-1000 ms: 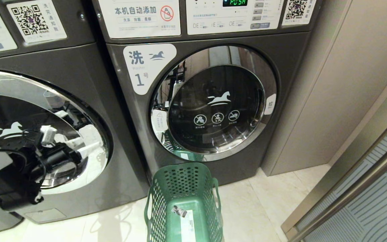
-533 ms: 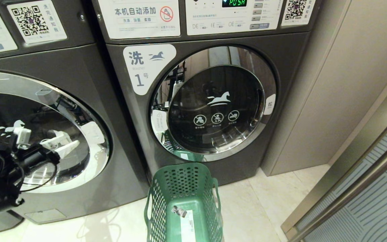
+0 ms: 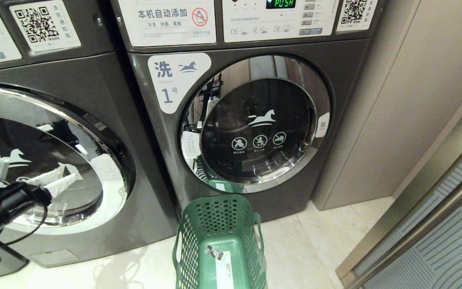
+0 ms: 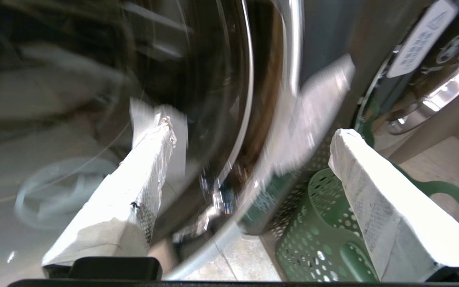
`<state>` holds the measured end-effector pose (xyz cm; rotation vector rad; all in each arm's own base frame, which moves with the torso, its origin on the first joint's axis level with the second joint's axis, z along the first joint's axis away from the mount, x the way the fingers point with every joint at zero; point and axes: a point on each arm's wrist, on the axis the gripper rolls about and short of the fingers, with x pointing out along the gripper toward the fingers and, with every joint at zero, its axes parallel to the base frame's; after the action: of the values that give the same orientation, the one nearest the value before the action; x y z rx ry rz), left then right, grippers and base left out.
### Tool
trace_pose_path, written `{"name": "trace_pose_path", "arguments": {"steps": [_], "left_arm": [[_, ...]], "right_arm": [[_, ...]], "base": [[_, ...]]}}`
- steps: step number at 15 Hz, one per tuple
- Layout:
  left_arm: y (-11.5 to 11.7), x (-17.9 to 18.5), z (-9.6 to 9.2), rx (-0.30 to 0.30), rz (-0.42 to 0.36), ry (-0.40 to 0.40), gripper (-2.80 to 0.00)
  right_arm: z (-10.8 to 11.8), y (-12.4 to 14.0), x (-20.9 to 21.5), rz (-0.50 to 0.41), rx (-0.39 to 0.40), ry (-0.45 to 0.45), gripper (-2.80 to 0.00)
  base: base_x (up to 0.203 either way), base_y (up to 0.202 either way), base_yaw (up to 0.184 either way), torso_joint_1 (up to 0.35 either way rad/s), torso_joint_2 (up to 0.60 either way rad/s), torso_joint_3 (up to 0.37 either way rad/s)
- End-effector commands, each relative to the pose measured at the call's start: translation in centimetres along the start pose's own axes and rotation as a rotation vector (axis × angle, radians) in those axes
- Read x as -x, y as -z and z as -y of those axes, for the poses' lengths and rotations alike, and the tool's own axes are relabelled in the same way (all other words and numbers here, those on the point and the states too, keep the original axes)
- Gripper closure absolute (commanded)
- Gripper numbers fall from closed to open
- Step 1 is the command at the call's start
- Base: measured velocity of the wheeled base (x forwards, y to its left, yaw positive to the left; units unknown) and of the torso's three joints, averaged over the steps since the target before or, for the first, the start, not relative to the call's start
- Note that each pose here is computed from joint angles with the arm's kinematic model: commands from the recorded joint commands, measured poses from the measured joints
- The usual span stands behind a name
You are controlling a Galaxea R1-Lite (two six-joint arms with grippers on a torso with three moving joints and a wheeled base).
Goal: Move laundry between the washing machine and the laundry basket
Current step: Open the lid of the washing machine
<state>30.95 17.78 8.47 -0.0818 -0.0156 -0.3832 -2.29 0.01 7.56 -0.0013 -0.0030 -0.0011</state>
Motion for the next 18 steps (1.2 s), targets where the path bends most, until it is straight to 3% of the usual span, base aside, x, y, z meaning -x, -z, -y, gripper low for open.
{"name": "trace_pose_path", "arguments": {"steps": [1, 4, 6, 11, 14, 16, 18], "left_arm": [[-1.6, 0.2, 1.7, -0.026, 0.014, 0.05, -2.8], [-1.5, 1.0, 2.9, -0.012, -0.008, 0.096, -2.8], [-1.9, 2.6, 3.9, 0.0, -0.017, 0.074, -2.8], [-3.9, 9.3, 4.9, -0.016, 0.002, -0.129, -2.8], [-7.2, 14.0, 6.3, -0.125, 0.071, -0.351, -2.8], [-10.9, 16.9, 8.1, -0.253, 0.151, -0.486, -2.8], [-15.1, 18.6, 11.2, -0.372, 0.274, -0.598, -2.8]], "right_arm": [[0.0, 0.0, 0.0, -0.001, 0.0, 0.0, 0.0], [0.0, 0.0, 0.0, -0.001, 0.0, 0.0, 0.0], [0.0, 0.0, 0.0, -0.001, 0.0, 0.0, 0.0], [0.0, 0.0, 0.0, 0.0, 0.0, 0.0, 0.0], [0.0, 0.0, 0.0, -0.001, 0.0, 0.0, 0.0], [0.0, 0.0, 0.0, -0.001, 0.0, 0.0, 0.0], [0.0, 0.0, 0.0, -0.001, 0.0, 0.0, 0.0]], "base": [[0.0, 0.0, 0.0, 0.0, 0.0, 0.0], [0.0, 0.0, 0.0, 0.0, 0.0, 0.0], [0.0, 0.0, 0.0, 0.0, 0.0, 0.0], [0.0, 0.0, 0.0, 0.0, 0.0, 0.0], [0.0, 0.0, 0.0, 0.0, 0.0, 0.0], [0.0, 0.0, 0.0, 0.0, 0.0, 0.0], [0.0, 0.0, 0.0, 0.0, 0.0, 0.0]]}}
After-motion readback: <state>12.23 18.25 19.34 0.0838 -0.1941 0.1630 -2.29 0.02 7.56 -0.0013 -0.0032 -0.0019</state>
